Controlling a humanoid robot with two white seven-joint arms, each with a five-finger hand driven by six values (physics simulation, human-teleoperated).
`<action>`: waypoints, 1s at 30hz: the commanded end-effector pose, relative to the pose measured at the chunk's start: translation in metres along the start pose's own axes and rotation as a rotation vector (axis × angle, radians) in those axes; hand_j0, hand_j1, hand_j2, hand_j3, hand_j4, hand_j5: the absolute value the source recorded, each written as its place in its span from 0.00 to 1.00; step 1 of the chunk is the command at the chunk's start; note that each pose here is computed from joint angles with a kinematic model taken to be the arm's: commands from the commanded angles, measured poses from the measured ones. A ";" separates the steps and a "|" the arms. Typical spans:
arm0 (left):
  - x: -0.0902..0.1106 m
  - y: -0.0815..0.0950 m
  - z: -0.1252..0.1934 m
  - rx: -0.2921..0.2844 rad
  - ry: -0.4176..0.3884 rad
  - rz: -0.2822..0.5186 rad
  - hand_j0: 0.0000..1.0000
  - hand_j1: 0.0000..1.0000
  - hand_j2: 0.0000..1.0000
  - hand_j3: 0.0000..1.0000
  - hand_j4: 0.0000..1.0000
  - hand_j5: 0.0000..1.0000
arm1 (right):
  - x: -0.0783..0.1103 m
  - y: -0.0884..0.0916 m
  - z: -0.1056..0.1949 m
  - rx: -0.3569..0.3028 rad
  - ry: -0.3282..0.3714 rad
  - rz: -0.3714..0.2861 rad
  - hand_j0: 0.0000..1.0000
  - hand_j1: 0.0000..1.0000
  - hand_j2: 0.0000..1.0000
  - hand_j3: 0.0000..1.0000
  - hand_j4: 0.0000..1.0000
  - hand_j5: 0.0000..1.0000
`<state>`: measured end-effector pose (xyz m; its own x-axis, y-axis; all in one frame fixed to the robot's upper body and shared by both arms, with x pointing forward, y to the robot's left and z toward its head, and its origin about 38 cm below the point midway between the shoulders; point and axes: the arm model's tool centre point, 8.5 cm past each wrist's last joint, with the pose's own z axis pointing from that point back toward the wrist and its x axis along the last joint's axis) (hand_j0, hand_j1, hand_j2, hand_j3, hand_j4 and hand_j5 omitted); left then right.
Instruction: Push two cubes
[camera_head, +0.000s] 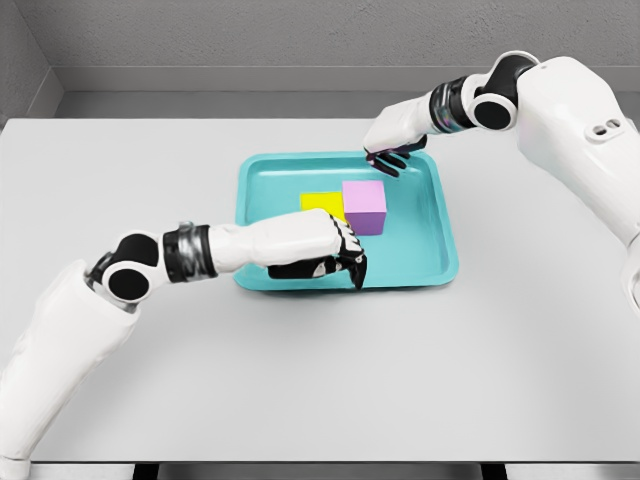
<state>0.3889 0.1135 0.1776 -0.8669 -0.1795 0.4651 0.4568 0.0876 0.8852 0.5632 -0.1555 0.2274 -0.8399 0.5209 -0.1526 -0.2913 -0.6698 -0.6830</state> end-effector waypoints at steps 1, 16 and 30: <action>-0.003 -0.010 -0.013 0.002 -0.012 0.044 0.33 0.33 0.33 0.33 0.33 0.33 | -0.001 0.000 0.001 -0.001 0.007 -0.007 0.12 0.12 0.12 0.12 0.12 0.12; -0.037 -0.014 -0.003 -0.004 0.076 0.110 0.33 0.33 0.33 0.33 0.33 0.33 | -0.014 0.009 0.001 0.030 0.096 -0.047 0.12 0.12 0.12 0.12 0.12 0.12; -0.057 -0.027 -0.002 0.002 0.120 0.185 0.33 0.33 0.33 0.33 0.33 0.33 | -0.025 0.020 0.013 0.037 0.114 -0.057 0.13 0.13 0.13 0.13 0.13 0.13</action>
<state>0.4252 0.1200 0.1299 -0.7496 -0.2766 0.6013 0.5935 0.1211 0.7957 0.5723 -0.1872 0.2254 -0.7657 0.6123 -0.1969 -0.3555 -0.6580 -0.6638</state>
